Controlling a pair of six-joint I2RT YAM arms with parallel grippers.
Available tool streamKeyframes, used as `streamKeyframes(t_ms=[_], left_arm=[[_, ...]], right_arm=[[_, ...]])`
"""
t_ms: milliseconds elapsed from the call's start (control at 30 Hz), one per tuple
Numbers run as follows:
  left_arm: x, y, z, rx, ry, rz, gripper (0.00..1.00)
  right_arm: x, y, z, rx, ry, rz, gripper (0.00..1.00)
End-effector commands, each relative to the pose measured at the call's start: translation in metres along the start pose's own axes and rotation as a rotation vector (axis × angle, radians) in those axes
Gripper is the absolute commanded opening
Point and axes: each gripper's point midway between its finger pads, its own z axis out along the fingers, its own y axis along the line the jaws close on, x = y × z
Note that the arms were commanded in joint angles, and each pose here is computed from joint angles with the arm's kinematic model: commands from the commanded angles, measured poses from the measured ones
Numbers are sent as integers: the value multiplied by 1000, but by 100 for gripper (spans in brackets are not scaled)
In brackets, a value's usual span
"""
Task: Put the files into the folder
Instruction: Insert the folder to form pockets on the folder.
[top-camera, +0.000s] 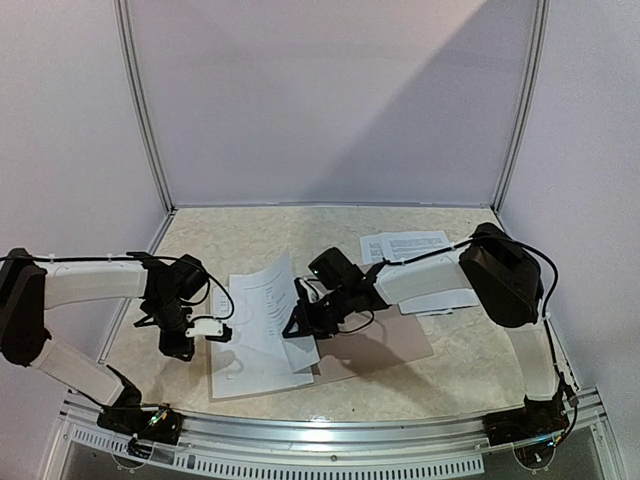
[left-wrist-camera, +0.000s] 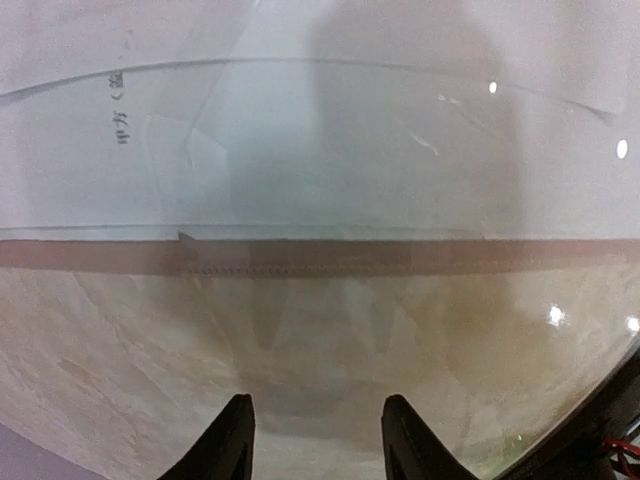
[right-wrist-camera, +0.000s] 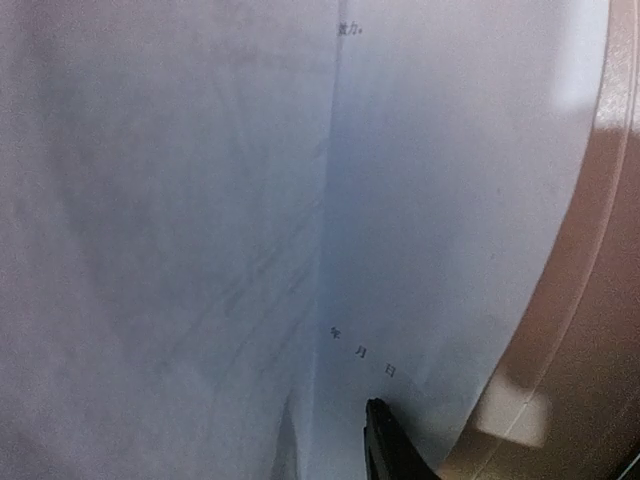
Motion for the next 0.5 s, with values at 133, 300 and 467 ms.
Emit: streamKeyframes(t_ms=[133,300,467], left_arm=[[-26,18,17,-10,-25,-36,41],[-31,24,23,-14,-23,-45,39],[-44,27,26,11,-47,-53,39]], right_arm=[[-6,-20,-11,105,14,34,30],[-7,-20,-19,128,30,39,26],[4,-20,-12,73,76,45,4]])
